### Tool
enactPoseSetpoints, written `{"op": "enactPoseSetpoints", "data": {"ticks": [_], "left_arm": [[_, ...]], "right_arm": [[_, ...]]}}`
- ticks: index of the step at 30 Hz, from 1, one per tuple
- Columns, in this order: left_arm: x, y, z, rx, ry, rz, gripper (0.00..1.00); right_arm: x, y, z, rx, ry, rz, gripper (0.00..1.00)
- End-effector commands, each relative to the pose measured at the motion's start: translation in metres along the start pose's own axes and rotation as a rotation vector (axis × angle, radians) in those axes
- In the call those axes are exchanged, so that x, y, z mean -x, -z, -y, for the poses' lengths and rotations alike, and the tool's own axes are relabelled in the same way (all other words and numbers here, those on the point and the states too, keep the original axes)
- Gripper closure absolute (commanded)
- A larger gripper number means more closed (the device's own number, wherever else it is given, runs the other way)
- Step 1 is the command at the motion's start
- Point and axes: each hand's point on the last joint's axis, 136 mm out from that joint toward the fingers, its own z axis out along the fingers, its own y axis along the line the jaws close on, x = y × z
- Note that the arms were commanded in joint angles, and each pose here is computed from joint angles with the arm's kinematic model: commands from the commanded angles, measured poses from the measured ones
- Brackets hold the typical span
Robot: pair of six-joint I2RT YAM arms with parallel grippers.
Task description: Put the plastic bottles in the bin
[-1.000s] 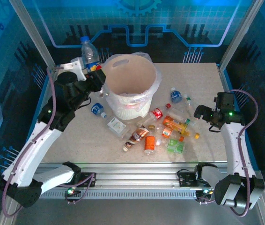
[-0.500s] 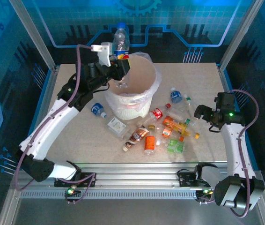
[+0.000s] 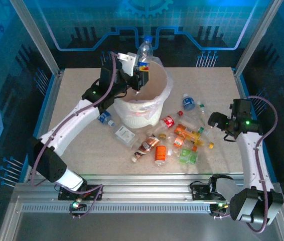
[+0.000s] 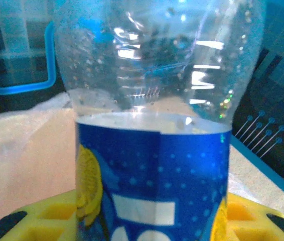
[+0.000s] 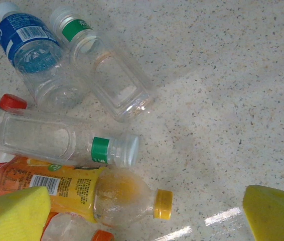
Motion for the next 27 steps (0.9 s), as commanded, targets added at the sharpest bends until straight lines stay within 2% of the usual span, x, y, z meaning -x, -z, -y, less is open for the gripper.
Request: {"op": "enactPoseSetpoints", "data": {"ticks": [1, 6, 14, 23, 27], "left_arm": [[-0.005, -0.012, 0.004, -0.042, -0.041, 0.011, 0.77], [-0.024, -0.02, -0.008, -0.023, -0.032, -0.008, 0.73], [-0.04, -0.023, -0.024, -0.002, 0.006, -0.015, 0.52], [-0.035, -0.02, -0.022, -0.008, 0.014, 0.001, 0.19], [-0.027, -0.015, -0.02, -0.011, 0.013, 0.017, 0.11]], "right_arm": [[0.001, 0.0, -0.004, 0.028, 0.004, 0.006, 0.0], [-0.001, -0.005, -0.004, 0.027, 0.016, -0.009, 0.0], [-0.002, -0.018, -0.003, 0.025, 0.016, -0.02, 0.0], [-0.001, -0.03, -0.005, 0.028, 0.032, -0.042, 0.0], [-0.001, -0.033, -0.01, 0.05, 0.031, -0.053, 0.0]]}}
